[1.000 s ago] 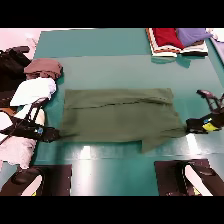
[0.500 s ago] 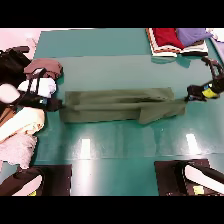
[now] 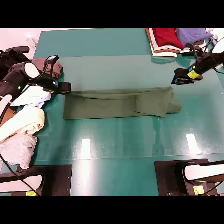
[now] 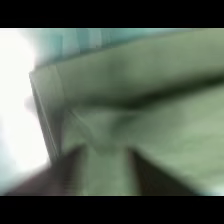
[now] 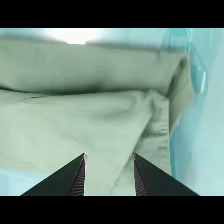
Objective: Fold the shirts.
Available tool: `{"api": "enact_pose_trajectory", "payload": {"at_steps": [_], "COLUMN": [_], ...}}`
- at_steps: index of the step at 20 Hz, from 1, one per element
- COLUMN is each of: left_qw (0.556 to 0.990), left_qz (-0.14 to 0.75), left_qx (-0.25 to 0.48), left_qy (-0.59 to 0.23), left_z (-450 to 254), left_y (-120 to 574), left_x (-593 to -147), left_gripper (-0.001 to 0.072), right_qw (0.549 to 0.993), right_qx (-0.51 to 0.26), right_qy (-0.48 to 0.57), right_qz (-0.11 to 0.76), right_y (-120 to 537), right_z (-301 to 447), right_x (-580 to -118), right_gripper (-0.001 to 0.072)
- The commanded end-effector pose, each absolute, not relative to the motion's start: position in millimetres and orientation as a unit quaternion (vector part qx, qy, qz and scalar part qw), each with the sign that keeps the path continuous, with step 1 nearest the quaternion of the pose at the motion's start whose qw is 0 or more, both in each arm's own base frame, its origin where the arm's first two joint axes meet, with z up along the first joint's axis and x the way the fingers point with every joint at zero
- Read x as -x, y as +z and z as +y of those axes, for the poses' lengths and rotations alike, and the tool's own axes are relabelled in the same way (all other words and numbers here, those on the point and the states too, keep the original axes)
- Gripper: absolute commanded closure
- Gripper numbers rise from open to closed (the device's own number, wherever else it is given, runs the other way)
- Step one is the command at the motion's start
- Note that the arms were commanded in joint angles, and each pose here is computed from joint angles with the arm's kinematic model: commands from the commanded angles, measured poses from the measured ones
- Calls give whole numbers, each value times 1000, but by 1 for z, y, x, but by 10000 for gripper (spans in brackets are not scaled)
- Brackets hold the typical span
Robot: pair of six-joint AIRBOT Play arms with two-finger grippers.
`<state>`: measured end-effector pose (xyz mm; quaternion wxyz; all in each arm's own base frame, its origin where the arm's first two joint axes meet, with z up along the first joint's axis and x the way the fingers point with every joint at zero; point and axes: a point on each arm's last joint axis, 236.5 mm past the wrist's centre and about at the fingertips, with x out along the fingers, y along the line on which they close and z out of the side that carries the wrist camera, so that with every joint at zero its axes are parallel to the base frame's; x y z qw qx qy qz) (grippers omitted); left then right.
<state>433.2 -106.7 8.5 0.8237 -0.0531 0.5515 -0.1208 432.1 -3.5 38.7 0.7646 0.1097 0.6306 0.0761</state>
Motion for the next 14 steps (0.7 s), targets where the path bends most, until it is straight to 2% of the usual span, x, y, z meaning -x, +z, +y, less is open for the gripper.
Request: {"api": "enact_pose_trajectory", "payload": {"at_steps": [1, 3, 4, 6, 7, 10, 14], "left_qw": [828, 826, 827, 825, 822, 810, 807], "left_qz": [545, 547, 545, 547, 548, 550, 542], "left_qx": [49, 45, 45, 47, 56, 106, 89], "left_qy": [-122, -129, -131, -134, -140, -175, -217], "left_z": [-107, -109, -110, -111, -116, -143, -193], "left_y": [21, 36, 41, 45, 46, 53, 55], "left_x": [-445, -444, -445, -442, -441, -435, -424], "left_gripper": [110, 112, 117, 634, 681, 681, 682], "right_qw": [769, 763, 760, 743, 729, 687, 650], "right_qx": [-143, -170, -185, -226, -248, -315, -385], "right_qy": [119, 145, 146, 137, 128, 100, 136], "right_qz": [611, 607, 605, 615, 624, 647, 641], "right_y": [46, 51, 49, 33, 18, -31, -71], "right_z": [1, -6, -13, -31, -41, -64, -45], "right_x": [-454, -448, -443, -425, -413, -380, -370], "right_gripper": [341, 182, 136, 98, 55, 37, 40]}}
